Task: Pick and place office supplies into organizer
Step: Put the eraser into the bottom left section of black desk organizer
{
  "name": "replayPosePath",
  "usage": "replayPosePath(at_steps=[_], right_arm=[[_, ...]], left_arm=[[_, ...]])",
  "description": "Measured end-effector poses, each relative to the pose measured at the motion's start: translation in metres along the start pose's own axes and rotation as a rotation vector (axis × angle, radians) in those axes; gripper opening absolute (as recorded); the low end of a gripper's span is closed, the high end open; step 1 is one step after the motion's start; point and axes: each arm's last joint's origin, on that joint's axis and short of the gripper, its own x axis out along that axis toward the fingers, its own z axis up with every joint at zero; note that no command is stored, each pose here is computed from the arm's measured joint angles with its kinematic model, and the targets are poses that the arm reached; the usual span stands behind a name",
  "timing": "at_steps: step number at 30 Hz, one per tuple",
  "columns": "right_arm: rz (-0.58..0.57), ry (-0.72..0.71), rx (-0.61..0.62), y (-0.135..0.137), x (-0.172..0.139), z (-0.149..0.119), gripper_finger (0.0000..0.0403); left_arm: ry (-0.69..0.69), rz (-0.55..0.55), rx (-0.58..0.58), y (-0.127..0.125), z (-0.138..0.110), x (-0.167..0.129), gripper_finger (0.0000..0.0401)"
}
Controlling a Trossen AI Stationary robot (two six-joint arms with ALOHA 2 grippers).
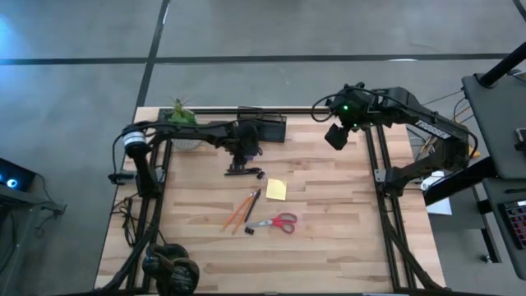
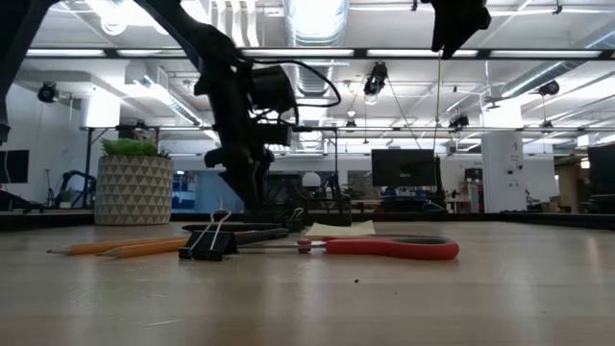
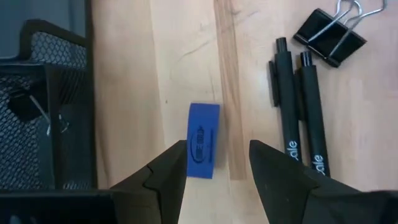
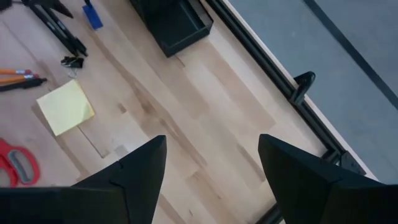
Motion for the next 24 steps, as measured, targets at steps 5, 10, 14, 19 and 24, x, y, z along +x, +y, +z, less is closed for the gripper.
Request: replayPosePath(at_steps=[5,10,14,19,24], right_arm=[[0.001,-0.005,-0.001,-0.001,0.000,-0.002,0.0249],[0.004,-0.014,0.002,-0.002,-0.002,-0.004,0.0248],[0.006,-0.021,0.004,-0.002,-0.003,-0.004,0.0247],[0.006,-0.024,0.005,-0.002,-0.004,-0.004,0.0244],[0.007,-0.025,0.000,-0.002,-0.004,-0.004,0.0245]], left_arm=[[0.019,-0.010,-0.001,0.001,0.001,0.012,0.0159],[0.036,-0.035,-0.001,0.002,0.002,0.022,0.0159],[0.044,-0.040,-0.002,0.002,0.003,0.027,0.0149],[0.040,-0.026,-0.006,0.005,0.003,0.026,0.0106],[0.050,0.029,-0.017,0.012,0.000,0.021,0.0079]])
